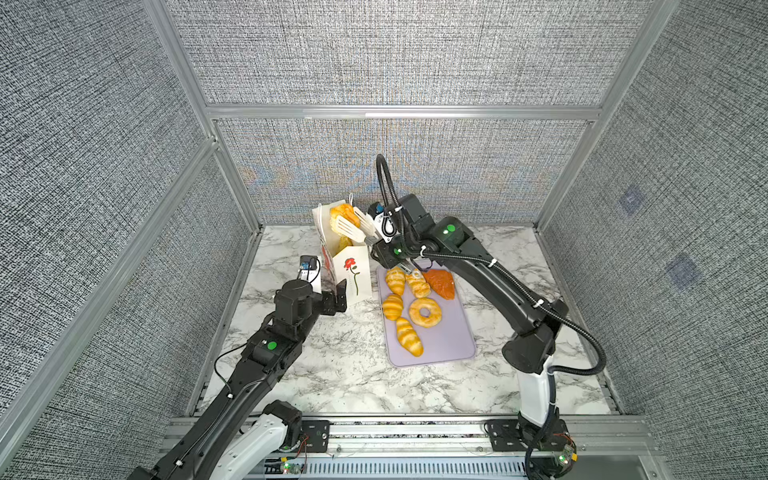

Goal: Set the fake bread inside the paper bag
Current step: 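Lower the pastry into the bag and open the tongs, right gripper, then move the empty tongs back over the tray with the right gripper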

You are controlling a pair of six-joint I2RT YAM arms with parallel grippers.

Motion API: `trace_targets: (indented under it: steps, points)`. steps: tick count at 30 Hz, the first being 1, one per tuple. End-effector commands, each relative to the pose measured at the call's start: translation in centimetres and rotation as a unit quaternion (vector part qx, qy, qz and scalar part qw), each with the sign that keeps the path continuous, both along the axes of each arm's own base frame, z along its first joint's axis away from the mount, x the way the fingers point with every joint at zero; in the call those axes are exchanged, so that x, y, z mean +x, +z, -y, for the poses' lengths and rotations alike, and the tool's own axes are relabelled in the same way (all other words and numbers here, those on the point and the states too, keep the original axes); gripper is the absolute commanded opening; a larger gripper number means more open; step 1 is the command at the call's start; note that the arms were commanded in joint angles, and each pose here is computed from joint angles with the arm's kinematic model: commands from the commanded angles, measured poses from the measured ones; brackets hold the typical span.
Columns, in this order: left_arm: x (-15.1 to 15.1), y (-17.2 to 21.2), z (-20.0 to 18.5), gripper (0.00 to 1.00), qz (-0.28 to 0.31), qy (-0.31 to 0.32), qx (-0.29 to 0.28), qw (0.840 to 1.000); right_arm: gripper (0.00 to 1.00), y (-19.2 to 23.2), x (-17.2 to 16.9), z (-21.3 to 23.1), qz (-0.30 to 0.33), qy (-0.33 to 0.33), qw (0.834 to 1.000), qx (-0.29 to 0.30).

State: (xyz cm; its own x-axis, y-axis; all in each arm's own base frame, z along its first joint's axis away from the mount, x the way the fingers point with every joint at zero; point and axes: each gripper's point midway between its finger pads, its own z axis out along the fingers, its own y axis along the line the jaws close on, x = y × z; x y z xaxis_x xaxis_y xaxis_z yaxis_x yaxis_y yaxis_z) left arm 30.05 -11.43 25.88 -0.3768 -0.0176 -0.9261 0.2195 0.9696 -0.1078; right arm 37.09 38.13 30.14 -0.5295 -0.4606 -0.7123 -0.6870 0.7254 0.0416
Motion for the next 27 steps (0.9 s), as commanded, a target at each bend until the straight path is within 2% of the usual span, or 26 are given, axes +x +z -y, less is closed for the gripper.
trace_targets:
  steps: [1, 7, 17, 24, 27]
  points:
    - [0.2, 1.1, 0.0, 0.99, 0.017, 0.001, -0.001, 1.0, 0.46, 0.7, 0.8, -0.2, 0.022, -0.008, 1.0, 0.006]
    - [0.2, 0.7, -0.1, 0.99, 0.012, 0.002, 0.006, 1.0, 0.5, 0.5, 0.4, -0.5, 0.026, -0.004, 1.0, -0.005]
    - [-0.1, 0.4, -0.3, 0.99, 0.006, 0.003, 0.005, 1.0, 0.62, 0.0, 0.4, -0.4, 0.029, -0.007, 0.999, -0.021]
    - [-0.5, 1.0, -0.3, 0.99, 0.006, -0.003, 0.008, 1.0, 0.65, 0.9, 0.1, 0.0, 0.039, -0.01, 0.999, -0.02]
    - [-0.6, 0.8, 0.5, 0.99, 0.003, -0.024, -0.001, 1.0, 0.65, 1.4, -0.3, 0.4, 0.042, -0.013, 0.999, -0.02]
